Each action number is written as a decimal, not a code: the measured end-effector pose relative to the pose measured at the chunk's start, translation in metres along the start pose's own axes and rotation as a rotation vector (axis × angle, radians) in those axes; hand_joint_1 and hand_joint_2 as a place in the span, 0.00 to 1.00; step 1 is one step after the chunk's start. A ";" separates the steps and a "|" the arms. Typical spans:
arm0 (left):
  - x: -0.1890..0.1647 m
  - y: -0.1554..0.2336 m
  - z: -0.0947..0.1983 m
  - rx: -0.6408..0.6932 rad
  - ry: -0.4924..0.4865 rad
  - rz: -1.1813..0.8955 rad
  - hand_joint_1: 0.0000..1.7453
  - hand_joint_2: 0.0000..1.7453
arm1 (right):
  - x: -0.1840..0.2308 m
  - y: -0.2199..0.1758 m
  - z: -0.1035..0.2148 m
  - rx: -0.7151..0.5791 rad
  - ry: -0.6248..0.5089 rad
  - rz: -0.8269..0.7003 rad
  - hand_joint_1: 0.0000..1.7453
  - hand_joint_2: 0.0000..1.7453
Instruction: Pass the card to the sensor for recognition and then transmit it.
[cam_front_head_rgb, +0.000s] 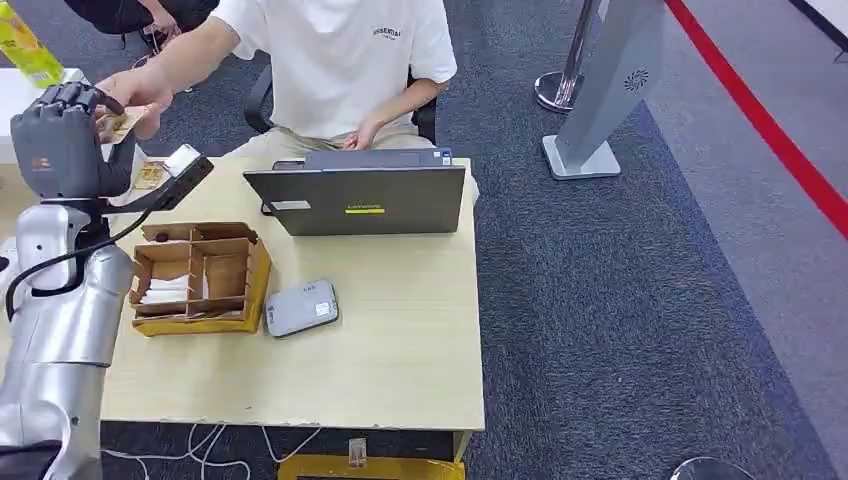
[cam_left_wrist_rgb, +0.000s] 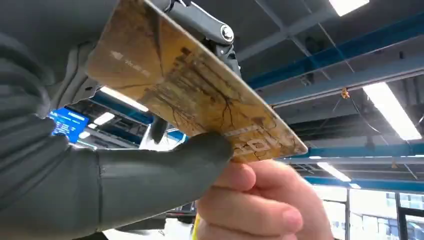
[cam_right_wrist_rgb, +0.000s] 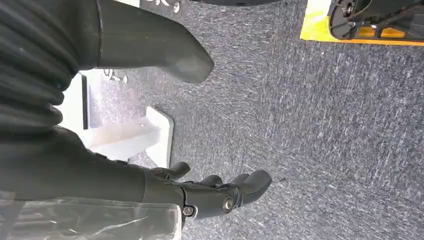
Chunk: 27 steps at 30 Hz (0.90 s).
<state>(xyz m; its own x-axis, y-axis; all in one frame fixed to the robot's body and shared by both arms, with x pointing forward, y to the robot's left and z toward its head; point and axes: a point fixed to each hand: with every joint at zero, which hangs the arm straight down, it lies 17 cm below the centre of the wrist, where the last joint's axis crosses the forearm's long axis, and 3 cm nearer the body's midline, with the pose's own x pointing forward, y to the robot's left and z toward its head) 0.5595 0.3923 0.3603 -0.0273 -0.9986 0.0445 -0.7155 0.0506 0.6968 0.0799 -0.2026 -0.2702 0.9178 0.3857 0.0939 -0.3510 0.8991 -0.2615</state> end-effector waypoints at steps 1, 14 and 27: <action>0.001 -0.001 0.000 -0.003 0.000 0.001 1.00 1.00 | 0.000 0.000 0.000 0.002 0.000 0.000 0.00 1.00; 0.001 -0.018 0.008 -0.046 0.008 0.008 1.00 1.00 | 0.000 0.001 0.000 0.003 0.000 0.000 0.00 1.00; 0.009 -0.038 0.022 -0.101 0.010 0.038 1.00 1.00 | 0.000 0.000 0.000 0.002 0.002 -0.004 0.00 1.00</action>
<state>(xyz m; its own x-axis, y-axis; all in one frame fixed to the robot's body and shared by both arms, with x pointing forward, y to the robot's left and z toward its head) 0.5710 0.3811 0.3188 -0.0453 -0.9958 0.0793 -0.6404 0.0899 0.7628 0.0796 -0.2024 -0.2702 0.9196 0.3816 0.0933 -0.3476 0.9010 -0.2596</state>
